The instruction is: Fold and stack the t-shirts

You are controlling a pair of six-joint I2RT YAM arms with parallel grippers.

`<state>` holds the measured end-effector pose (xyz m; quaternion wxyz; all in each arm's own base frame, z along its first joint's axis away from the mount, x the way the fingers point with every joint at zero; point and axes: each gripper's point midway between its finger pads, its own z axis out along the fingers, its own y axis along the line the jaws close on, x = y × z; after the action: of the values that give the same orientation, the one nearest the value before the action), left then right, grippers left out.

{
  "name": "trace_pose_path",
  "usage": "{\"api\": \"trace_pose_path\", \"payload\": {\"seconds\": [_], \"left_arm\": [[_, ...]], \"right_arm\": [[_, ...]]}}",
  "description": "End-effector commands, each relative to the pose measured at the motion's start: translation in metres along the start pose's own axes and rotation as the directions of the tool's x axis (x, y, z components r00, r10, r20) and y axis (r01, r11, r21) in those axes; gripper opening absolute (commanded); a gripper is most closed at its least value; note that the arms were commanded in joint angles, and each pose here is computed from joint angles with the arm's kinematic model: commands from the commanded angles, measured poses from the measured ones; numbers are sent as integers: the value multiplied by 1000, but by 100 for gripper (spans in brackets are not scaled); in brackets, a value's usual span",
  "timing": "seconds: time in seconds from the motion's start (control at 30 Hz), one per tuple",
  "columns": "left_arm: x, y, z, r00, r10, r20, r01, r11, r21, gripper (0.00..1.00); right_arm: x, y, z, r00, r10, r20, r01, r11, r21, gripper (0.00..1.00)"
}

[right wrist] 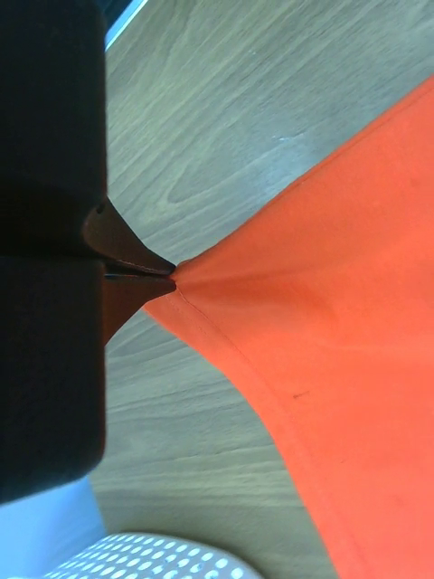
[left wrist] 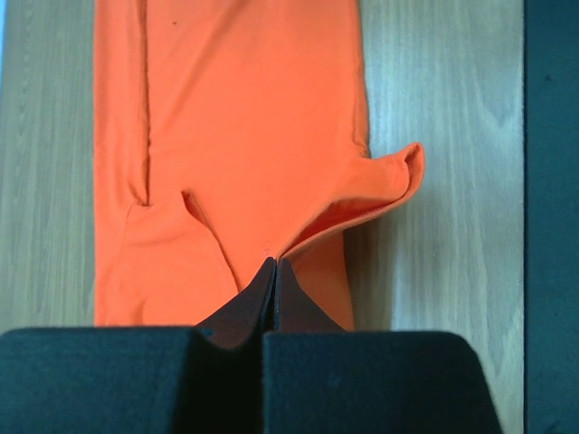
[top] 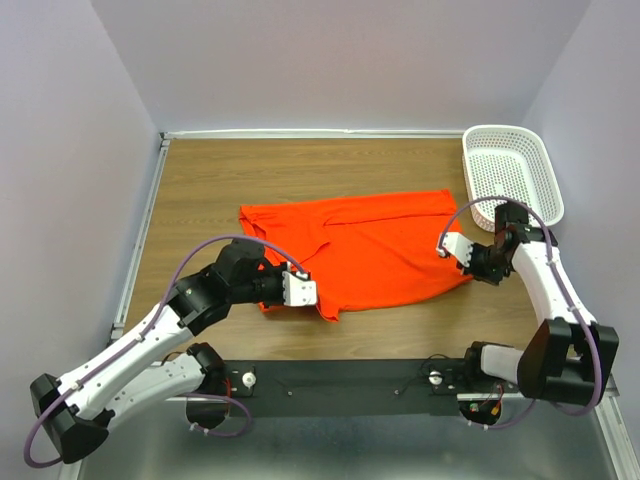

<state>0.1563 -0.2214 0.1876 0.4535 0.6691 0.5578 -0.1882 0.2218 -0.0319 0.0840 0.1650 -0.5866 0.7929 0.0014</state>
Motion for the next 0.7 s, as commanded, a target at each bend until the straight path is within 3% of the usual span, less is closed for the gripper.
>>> {"api": "trace_pose_path", "payload": {"seconds": [0.0, 0.67], "left_arm": [[-3, 14, -2, 1000, -25, 15, 26, 996, -91, 0], [2, 63, -5, 998, 19, -58, -35, 957, -289, 0]], "right_arm": [[-11, -11, 3, 998, 24, 56, -22, 999, -37, 1], [-3, -59, 42, 984, 176, 6, -175, 982, -70, 1]]}}
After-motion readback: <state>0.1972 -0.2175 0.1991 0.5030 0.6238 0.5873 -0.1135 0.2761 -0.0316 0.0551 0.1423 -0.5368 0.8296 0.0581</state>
